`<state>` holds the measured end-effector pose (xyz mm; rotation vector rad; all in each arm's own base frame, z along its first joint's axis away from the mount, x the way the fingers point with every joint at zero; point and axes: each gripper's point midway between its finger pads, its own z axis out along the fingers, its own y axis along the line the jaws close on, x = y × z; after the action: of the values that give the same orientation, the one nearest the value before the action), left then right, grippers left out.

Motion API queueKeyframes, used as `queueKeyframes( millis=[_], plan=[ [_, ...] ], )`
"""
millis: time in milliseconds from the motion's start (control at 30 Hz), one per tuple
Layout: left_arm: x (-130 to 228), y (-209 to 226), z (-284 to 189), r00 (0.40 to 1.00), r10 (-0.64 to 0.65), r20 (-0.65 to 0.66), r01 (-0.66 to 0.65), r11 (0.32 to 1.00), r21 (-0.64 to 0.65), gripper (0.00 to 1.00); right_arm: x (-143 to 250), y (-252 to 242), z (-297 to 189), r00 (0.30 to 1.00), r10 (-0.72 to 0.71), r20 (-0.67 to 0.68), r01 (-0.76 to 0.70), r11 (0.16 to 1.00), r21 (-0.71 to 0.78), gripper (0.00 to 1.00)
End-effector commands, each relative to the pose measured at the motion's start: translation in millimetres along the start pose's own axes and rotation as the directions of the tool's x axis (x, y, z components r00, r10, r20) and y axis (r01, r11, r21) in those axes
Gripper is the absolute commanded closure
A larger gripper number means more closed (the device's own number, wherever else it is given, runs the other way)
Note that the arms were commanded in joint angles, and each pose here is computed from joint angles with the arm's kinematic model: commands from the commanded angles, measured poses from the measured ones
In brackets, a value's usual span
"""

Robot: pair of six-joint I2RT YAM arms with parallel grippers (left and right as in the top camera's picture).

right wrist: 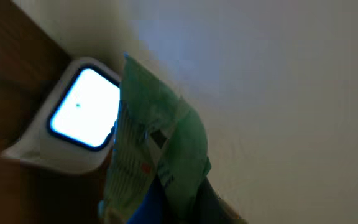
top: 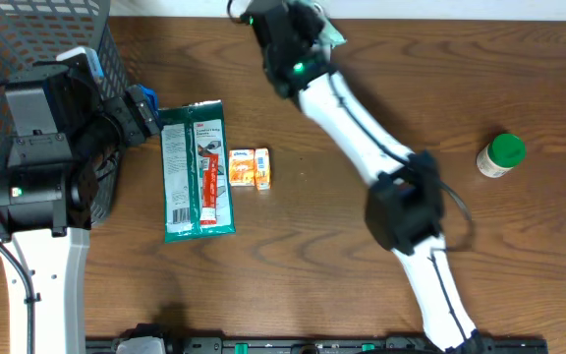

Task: Scan the item barcode
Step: 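Hold the wipes pouch in front of the scanner window, then carry the wipes pouch right and lower it beside the jar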

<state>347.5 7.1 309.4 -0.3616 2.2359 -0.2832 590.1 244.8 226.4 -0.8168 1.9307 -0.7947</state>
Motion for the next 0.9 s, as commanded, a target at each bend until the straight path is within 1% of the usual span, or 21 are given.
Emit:
queueKeyframes(
  millis=[0, 67, 133, 233, 300, 400, 500, 567, 700, 767, 867],
  plan=[
    [-2.2, -0.2, -1.6, 1.000, 0.010, 0.006, -0.010, 1.000, 0.004, 0.13, -27.7, -65.6, -81.4, 0.899, 0.427, 0.098, -0.400, 0.892, -0.209, 0.99],
    [-2.2, -0.2, -1.6, 1.000, 0.010, 0.006, -0.010, 1.000, 0.004, 0.13, -12.2, -68.3, -105.4, 0.879, 0.476, 0.023, -0.446, 0.838, -0.315, 0.99],
    [-2.2, -0.2, -1.6, 1.000, 0.010, 0.006, -0.010, 1.000, 0.004, 0.13, 6.9, -70.6, -123.3, 0.870, 0.491, -0.056, -0.471, 0.791, -0.390, 0.99],
    [-2.2, -0.2, -1.6, 1.000, 0.010, 0.006, -0.010, 1.000, 0.004, 0.13, 41.4, -71.0, -141.6, 0.870, 0.461, -0.173, -0.483, 0.732, -0.480, 0.99],
    [-2.2, -0.2, -1.6, 1.000, 0.010, 0.006, -0.010, 1.000, 0.004, 0.13, 72.3, -71.7, -147.0, 0.863, 0.426, -0.272, -0.505, 0.701, -0.503, 0.99],
    [-2.2, -0.2, -1.6, 1.000, 0.010, 0.006, -0.010, 1.000, 0.004, 0.13, 117.7, -75.8, -145.1, 0.810, 0.403, -0.427, -0.577, 0.680, -0.453, 0.99],
    [-2.2, -0.2, -1.6, 1.000, 0.010, 0.006, -0.010, 1.000, 0.004, 0.13, 155.7, -75.4, -138.7, 0.761, 0.360, -0.539, -0.611, 0.676, -0.411, 0.99],
    [-2.2, -0.2, -1.6, 1.000, 0.010, 0.006, -0.010, 1.000, 0.004, 0.13, 180.5, -73.5, -133.4, 0.717, 0.339, -0.609, -0.638, 0.671, -0.378, 0.99],
    [-2.2, -0.2, -1.6, 1.000, 0.010, 0.006, -0.010, 1.000, 0.004, 0.13, 221.3, -61.1, -122.5, 0.639, 0.295, -0.710, -0.672, 0.663, -0.330, 0.99],
    [-2.2, -0.2, -1.6, 1.000, 0.010, 0.006, -0.010, 1.000, 0.004, 0.13, 246.0, -48.7, -114.5, 0.588, 0.270, -0.763, -0.689, 0.660, -0.298, 0.99],
    [-2.2, -0.2, -1.6, 1.000, 0.010, 0.006, -0.010, 1.000, 0.004, 0.13, 280.4, -29.9, -101.1, 0.532, 0.237, -0.813, -0.696, 0.668, -0.262, 0.99]
  ],
)
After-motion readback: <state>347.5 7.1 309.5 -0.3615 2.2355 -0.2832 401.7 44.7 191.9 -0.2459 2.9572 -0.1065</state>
